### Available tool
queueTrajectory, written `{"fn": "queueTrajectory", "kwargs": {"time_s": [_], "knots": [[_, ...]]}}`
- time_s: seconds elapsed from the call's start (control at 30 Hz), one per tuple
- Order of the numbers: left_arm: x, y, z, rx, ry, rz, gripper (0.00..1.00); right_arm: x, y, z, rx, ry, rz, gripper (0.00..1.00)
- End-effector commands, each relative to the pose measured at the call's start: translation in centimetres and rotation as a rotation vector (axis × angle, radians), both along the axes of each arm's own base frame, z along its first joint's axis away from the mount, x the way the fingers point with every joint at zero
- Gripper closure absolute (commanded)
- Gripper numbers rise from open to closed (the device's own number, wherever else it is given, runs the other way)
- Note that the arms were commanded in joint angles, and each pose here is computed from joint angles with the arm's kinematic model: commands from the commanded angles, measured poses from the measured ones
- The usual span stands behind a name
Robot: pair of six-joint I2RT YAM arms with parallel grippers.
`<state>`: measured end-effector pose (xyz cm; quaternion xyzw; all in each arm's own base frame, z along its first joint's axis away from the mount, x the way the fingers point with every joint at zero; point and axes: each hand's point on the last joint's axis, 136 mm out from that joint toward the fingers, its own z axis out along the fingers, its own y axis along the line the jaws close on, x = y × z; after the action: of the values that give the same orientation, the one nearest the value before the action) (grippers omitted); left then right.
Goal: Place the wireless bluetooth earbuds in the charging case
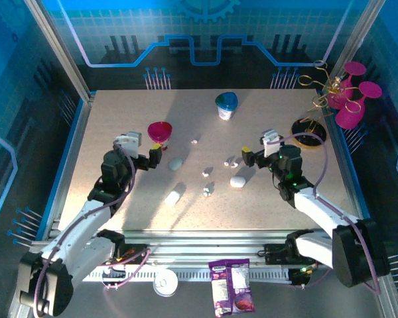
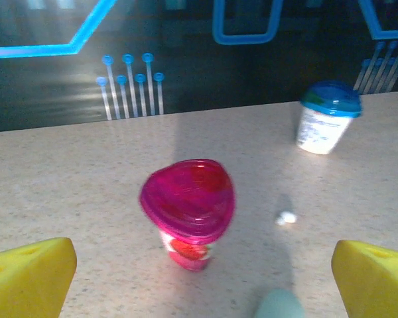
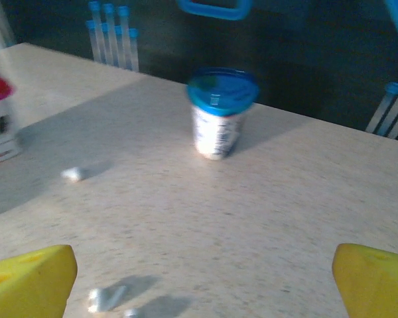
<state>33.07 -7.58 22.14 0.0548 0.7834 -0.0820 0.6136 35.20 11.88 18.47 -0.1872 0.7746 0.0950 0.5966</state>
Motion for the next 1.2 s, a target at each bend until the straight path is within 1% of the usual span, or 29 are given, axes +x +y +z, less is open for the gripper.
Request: {"fn": "queueTrajectory", "kwargs": {"time_s": [0.0, 0.07, 0.2, 0.27, 0.37, 0.6, 0.67, 0.77, 0.83, 0.9, 1.0, 1.07, 1.17], "knots": [[-1.8, -0.3, -1.8, -0.083, 0.186, 0.032, 0.01, -2.0, 3.7, 0.0, -0.059, 0.033, 0.138, 0.0], [-2.8, -1.1, -2.6, -0.133, 0.233, 0.007, 0.01, -3.0, 5.7, -0.1, -0.073, 0.026, 0.194, 0.0], [-4.1, -1.8, -3.7, -0.169, 0.273, -0.012, 0.01, -4.3, 8.8, -0.3, -0.064, 0.019, 0.279, 0.0], [-4.6, -1.7, -4.1, -0.192, 0.307, 0.001, 0.01, -5.0, 10.5, -0.7, -0.07, 0.024, 0.328, 0.0], [-5.5, -2.2, -5.2, -0.259, 0.381, 0.013, 0.01, -6.4, 13.5, -1.4, -0.07, 0.039, 0.432, 0.0], [-7.3, -2.9, -8.4, -0.325, 0.527, 0.063, 0.01, -10.0, 19.4, -3.6, -0.136, 0.07, 0.636, 0.0], [-8.0, -2.9, -9.5, -0.349, 0.589, 0.082, 0.01, -10.9, 20.7, -4.4, -0.144, 0.093, 0.686, 0.0], [-9.2, -3.5, -10.7, -0.347, 0.661, 0.064, 0.01, -11.6, 21.7, -5.1, -0.139, 0.11, 0.726, 0.0], [-10.2, -4.0, -11.5, -0.312, 0.692, 0.045, 0.01, -11.8, 22.0, -5.6, -0.129, 0.124, 0.74, 0.0], [-10.9, -3.9, -12.1, -0.28, 0.712, 0.056, 0.01, -11.9, 22.1, -5.7, -0.118, 0.129, 0.742, 0.0], [-11.8, -4.3, -13.1, -0.3, 0.761, 0.067, 0.01, -11.9, 22.1, -6.0, -0.107, 0.137, 0.737, 0.0], [-12.2, -4.8, -13.8, -0.3, 0.779, 0.061, 0.01, -12.0, 21.9, -6.3, -0.104, 0.146, 0.732, 0.0], [-12.8, -5.3, -14.7, -0.242, 0.775, 0.042, 0.01, -11.9, 21.6, -6.5, -0.094, 0.154, 0.719, 0.0]]}}
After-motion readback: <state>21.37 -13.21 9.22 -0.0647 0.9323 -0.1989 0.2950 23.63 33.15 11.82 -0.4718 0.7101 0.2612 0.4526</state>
